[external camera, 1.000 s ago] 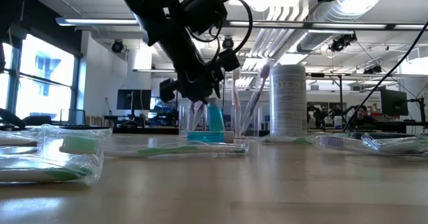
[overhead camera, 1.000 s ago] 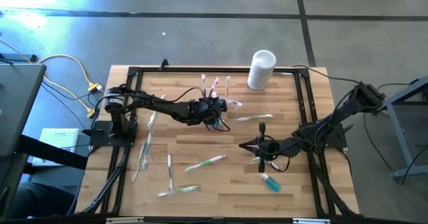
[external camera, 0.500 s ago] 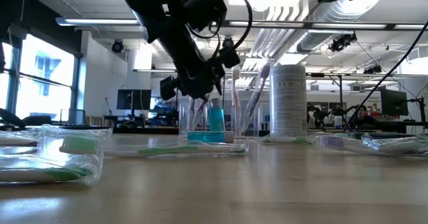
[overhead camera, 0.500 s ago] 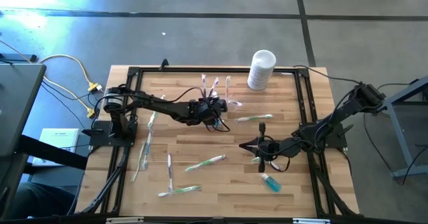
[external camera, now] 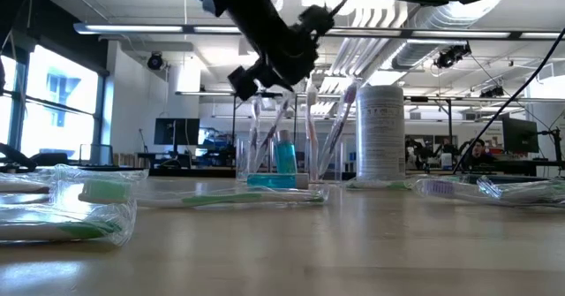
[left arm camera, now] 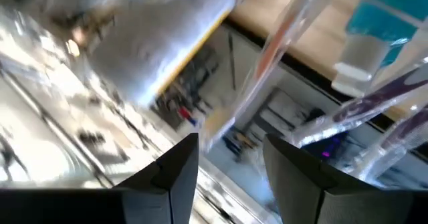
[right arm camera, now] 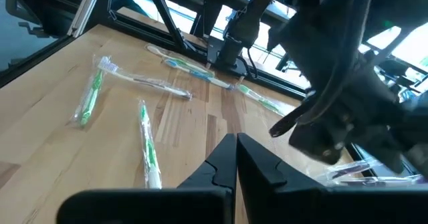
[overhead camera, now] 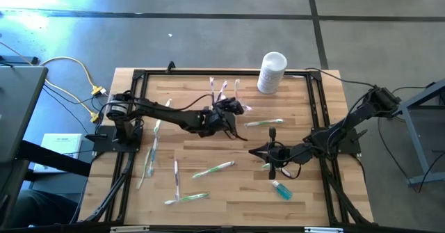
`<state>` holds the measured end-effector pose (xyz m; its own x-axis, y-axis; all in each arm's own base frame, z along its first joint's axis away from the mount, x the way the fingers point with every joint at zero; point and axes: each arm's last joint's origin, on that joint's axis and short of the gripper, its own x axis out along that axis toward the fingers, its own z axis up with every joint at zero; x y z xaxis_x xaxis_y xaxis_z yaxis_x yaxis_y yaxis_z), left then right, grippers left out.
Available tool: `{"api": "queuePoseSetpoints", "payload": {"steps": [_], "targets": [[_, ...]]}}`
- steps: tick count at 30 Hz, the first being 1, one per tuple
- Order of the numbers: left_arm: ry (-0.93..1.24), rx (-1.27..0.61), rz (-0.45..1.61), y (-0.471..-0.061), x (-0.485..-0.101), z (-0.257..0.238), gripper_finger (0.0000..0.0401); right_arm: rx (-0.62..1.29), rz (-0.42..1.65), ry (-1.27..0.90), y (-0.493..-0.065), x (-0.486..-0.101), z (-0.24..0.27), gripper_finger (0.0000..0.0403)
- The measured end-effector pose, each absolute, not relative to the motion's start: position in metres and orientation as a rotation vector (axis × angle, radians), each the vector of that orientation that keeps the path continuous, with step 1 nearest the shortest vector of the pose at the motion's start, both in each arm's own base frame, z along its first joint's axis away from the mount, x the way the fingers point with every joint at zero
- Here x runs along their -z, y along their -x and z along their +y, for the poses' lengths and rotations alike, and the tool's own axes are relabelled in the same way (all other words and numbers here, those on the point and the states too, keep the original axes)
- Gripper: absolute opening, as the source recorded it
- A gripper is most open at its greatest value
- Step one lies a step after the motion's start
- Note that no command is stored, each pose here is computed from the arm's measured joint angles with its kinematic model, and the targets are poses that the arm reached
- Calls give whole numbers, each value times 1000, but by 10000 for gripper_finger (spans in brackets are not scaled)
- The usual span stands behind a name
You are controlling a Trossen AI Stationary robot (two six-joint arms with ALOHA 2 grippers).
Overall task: Pick & Place toothbrushing station
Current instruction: Put the bottom blue mouthwash into the transparent organizer
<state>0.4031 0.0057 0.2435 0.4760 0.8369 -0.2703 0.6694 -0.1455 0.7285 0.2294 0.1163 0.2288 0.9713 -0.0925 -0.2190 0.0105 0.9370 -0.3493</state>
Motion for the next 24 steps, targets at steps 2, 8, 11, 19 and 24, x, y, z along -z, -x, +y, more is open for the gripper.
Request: {"api": "queuePoseSetpoints", "payload": {"steps": [2,8,11,19,24], "targets": [[-1820,-346,1259,-403,-249,-1,161,52,243,357,-229,-228,116,4],[-1735,-437,1274,-392,-258,-15,161,52,246,358,-229,-228,116,4],[-1667,-535,1321,-383,-260,-13,161,51,250,359,-229,-227,116,4],[-1420,-612,1430,-328,-267,2,161,54,253,353,-229,-227,116,4],[-1020,-561,1468,-293,-270,2,161,68,261,360,-229,-226,116,4]]}}
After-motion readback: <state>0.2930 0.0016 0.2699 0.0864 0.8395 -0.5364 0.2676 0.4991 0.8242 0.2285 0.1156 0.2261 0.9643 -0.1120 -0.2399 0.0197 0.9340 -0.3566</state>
